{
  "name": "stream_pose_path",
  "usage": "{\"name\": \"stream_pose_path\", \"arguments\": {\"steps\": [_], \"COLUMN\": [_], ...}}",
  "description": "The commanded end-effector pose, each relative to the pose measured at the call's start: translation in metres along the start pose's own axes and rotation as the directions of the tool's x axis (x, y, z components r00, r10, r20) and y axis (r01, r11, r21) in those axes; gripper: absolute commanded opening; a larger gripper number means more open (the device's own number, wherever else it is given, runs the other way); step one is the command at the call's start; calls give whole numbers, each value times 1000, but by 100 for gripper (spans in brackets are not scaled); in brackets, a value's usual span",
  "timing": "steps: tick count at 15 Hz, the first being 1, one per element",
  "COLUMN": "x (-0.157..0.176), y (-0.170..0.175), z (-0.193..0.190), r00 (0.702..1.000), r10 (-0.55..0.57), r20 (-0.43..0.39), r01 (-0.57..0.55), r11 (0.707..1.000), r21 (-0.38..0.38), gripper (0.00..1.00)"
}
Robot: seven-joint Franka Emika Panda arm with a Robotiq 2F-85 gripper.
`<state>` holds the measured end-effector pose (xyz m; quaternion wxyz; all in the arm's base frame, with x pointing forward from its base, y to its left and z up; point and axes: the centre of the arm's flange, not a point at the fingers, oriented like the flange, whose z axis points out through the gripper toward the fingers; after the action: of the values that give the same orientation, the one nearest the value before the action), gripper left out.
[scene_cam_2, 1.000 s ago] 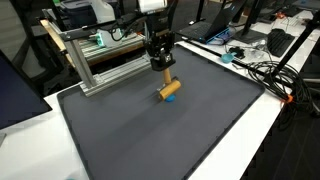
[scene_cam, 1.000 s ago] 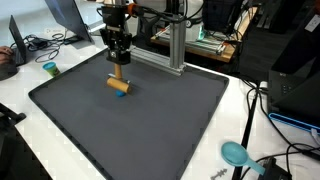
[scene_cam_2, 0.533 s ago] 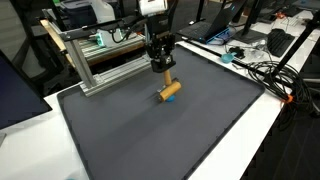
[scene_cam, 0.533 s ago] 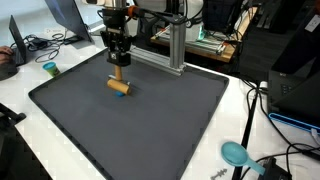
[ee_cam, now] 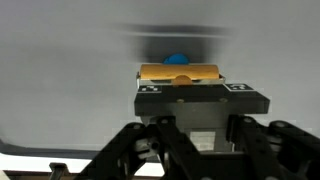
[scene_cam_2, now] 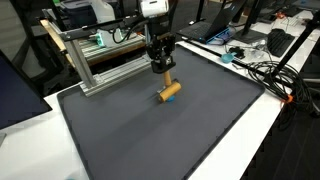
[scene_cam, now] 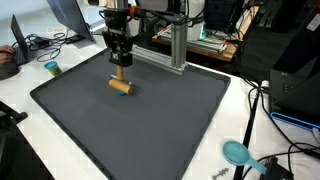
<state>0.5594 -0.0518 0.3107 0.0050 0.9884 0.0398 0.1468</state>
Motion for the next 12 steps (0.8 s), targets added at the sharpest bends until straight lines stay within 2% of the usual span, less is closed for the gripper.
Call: {"name": "stream_pose_path", "arguments": {"steps": [1, 12], "x": [0, 17], "y": [-1, -9], "z": [17, 45], "r00": [997, 990], "r10": [-10, -19], "r20": [81, 141], "r01": [12, 22], "r11": [1000, 1000], "r21": [-15, -20], "gripper": [22, 22]}}
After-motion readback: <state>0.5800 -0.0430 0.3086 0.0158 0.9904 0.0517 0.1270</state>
